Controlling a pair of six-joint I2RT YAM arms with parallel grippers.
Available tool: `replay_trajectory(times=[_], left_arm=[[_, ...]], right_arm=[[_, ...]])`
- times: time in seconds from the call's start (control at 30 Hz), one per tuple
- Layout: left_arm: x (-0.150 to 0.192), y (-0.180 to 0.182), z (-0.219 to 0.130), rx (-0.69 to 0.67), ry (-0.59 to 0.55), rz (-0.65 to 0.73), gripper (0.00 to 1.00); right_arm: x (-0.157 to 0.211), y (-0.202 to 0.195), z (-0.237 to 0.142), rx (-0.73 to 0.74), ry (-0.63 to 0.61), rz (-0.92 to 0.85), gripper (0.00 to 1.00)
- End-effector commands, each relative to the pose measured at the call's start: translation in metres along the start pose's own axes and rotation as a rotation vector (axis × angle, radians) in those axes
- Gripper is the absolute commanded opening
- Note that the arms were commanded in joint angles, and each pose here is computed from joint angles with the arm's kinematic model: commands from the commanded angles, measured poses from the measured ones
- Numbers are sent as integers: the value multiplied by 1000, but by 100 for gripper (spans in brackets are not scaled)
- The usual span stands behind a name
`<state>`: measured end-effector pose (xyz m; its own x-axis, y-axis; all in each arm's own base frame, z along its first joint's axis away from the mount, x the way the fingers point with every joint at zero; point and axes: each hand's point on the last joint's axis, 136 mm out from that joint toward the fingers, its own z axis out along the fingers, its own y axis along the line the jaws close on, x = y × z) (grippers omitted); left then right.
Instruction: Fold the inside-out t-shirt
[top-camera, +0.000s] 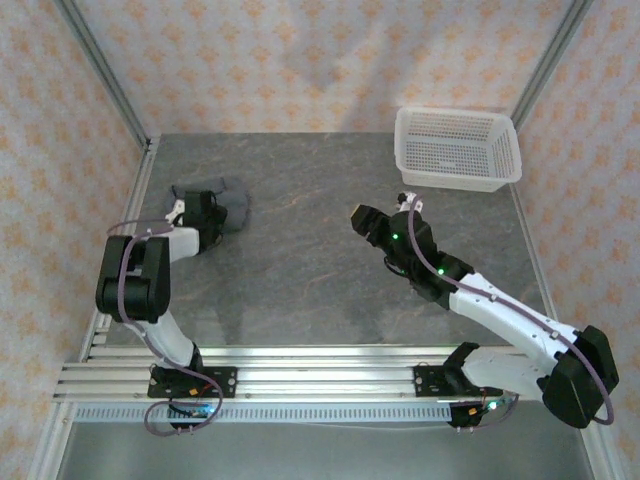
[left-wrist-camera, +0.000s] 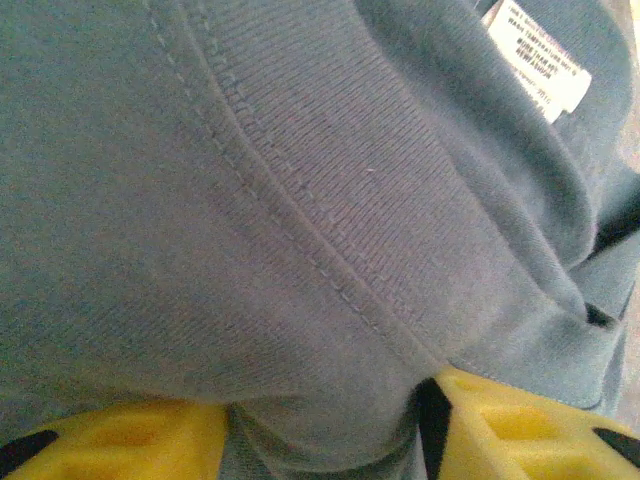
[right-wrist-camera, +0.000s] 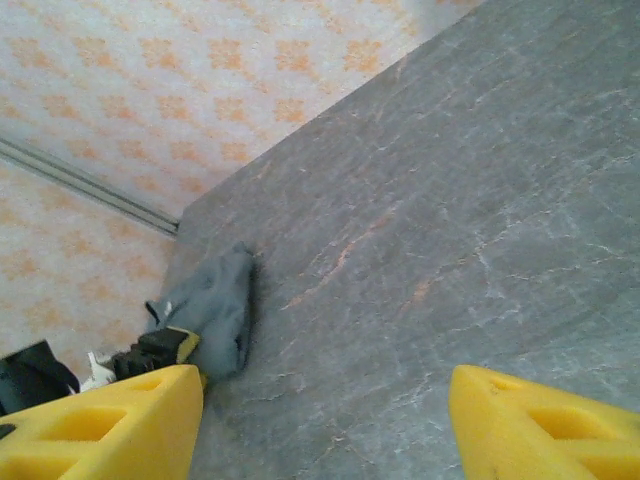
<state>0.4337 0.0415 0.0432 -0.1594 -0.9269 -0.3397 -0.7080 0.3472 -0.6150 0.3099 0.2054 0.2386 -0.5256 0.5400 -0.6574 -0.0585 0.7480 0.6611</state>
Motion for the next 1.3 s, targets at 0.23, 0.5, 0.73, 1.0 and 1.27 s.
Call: replay_trajectory(times=[0.23,0.5,0.73,1.0,1.27], left_arm=[[-65,-77,65,78,-104,-44,46],[-122,-80,105,14,-176,-40,47],[-174,-59,117,-84,-185,-9,51],[-196,-91,131,24,-148,41,61],[-147,-184,-5,333,-198,181,78]], right_arm=[[-22,-10,6,119,-50,-75,66],[-38,-10,12,130,-36,-92,66],[-46,-11,13,139,-29,-99,66],[-43,-11,23,156,1,-100,66],[-82,-52,-18,364,-123,-254,70]])
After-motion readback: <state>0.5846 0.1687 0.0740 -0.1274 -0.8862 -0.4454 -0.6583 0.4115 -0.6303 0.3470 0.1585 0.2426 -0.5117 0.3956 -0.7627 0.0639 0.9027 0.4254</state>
